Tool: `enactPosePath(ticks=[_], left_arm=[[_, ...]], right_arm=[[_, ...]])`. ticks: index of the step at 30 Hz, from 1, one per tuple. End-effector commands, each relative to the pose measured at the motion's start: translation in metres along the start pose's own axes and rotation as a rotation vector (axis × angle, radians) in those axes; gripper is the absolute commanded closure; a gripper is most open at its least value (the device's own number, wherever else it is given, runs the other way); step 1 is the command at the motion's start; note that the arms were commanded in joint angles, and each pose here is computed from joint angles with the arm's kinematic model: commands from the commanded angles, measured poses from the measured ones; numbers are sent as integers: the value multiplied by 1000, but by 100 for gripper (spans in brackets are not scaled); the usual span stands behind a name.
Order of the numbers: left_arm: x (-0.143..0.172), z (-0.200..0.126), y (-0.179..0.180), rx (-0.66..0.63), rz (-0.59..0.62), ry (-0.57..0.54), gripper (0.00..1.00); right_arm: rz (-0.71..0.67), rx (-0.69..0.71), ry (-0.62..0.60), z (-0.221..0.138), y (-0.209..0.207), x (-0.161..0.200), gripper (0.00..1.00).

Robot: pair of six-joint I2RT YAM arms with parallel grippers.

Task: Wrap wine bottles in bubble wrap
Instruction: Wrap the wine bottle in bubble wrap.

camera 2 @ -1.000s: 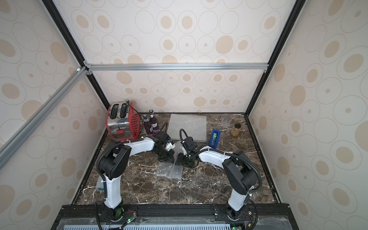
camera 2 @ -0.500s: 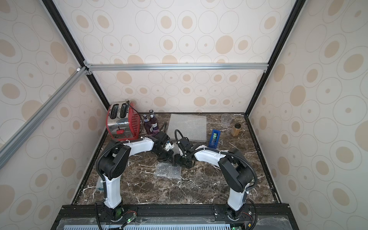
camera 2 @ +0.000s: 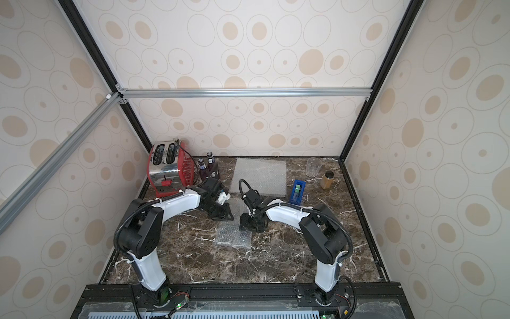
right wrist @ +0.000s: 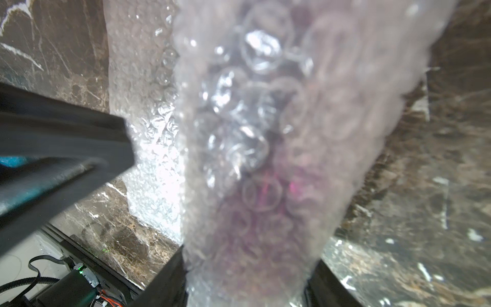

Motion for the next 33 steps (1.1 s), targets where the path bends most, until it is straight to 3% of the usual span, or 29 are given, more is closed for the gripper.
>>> enactPosePath(ticks=[1, 5, 10, 18, 24, 33], left_arm=[[-5, -18, 19, -62, -20, -70, 50], [-11, -14, 34, -85, -50, -79, 45], [-11, 10, 38, -56, -102, -5, 49], [-7, 32, 39, -14, -138, 67, 71], [-5, 27, 35, 4, -137, 53, 100], [-5, 1, -3, 158, -70, 17, 100]], right_arm=[[3, 87, 38, 8, -13, 7, 38], [5, 79, 36, 7, -10, 5, 38], [-1, 78, 35, 8, -7, 3, 38], [0, 73, 43, 12, -8, 4, 38], [-9, 74, 40, 11, -7, 3, 38], [-9, 47, 40, 13, -2, 0, 39]])
Point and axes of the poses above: each gripper's point midway between its finger pads, its own z axis out along the fingers, its own y axis along the line the jaws close on, x = y × z, the point moved 4 cm from there along -z, back along the fingers, and after that the axes turned 8 degrees about -z, right-handed, at the moved point
